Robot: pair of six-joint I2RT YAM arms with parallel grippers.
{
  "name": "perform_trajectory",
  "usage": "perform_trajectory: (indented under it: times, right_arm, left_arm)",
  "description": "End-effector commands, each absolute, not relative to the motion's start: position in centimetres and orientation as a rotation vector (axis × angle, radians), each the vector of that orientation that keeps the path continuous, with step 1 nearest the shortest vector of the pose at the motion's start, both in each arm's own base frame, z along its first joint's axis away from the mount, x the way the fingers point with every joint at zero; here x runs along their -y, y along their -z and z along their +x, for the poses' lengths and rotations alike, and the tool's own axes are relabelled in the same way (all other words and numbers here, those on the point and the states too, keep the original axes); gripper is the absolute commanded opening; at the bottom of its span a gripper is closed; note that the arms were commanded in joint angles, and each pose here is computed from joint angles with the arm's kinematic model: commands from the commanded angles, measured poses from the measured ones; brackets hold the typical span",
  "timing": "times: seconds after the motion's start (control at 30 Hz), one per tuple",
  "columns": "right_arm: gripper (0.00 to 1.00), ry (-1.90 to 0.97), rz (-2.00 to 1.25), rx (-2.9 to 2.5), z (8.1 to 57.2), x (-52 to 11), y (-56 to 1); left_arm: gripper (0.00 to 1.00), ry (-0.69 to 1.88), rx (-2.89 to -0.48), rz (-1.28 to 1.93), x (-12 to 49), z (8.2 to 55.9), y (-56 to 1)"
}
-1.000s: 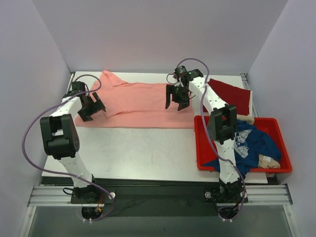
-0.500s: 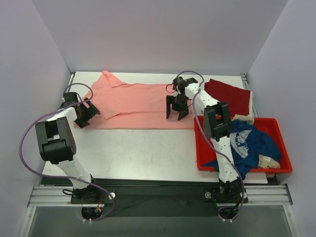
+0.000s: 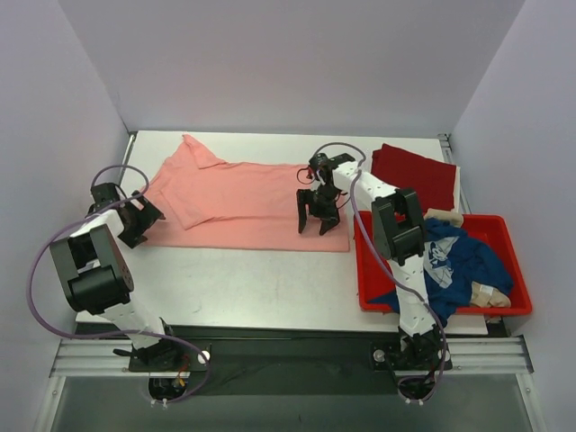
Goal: Fold and stack the t-shirts
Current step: Fold the flattened tshirt in 1/3 of the way
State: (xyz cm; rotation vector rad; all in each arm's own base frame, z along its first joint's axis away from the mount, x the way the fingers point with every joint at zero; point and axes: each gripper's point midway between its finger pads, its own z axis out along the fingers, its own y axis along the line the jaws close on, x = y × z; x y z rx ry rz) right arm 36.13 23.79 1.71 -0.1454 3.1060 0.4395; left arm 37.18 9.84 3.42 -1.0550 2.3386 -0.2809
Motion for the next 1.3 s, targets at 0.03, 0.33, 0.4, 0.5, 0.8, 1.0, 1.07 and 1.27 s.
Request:
perform_trajectory:
  times: [0.03,0.33,0.4,0.5,0.8,1.0,1.07,1.27]
  right_arm:
    - [0.65,-0.314,-0.218,-3.299,29.7,-22.6,-0.2]
    - [0.65,-0.290,-0.307,-3.321,25.8,-23.4,-1.3]
    - [0.65,-0.287,-0.318,-3.323,25.3,-23.5,-1.5]
    - [0.65,-0.305,-0.330,-3.304,25.3,-23.7,-2.2]
    - [0.65,-0.496,-0.374,-3.115,28.6,-26.6,-7.7]
    - [0.65,-0.512,-0.368,-3.084,28.9,-26.8,-8.8]
    - [0.65,-0.507,-0.365,-3.091,28.9,-26.6,-8.5]
    - [0.65,-0.520,-0.359,-3.092,28.8,-26.8,-8.7]
  left_arm:
    - [0.97,0.067,-2.477,-1.152,-12.4,31.7,-0.3]
    - [0.97,-0.114,-2.526,-1.187,-14.5,27.3,0.3]
    - [0.97,-0.121,-2.519,-1.178,-14.6,27.2,-0.1]
    - [0.97,-0.100,-2.497,-1.134,-14.1,27.6,-1.5]
    - [0.96,-0.116,-2.397,-0.781,-9.5,31.1,-9.8]
    - [0.82,-0.074,-2.472,-0.668,-5.0,29.5,-8.6]
    - [0.73,-0.060,-2.495,-0.678,-4.4,28.8,-7.5]
    - [0.57,0.030,-2.515,-0.660,-3.3,29.8,-6.1]
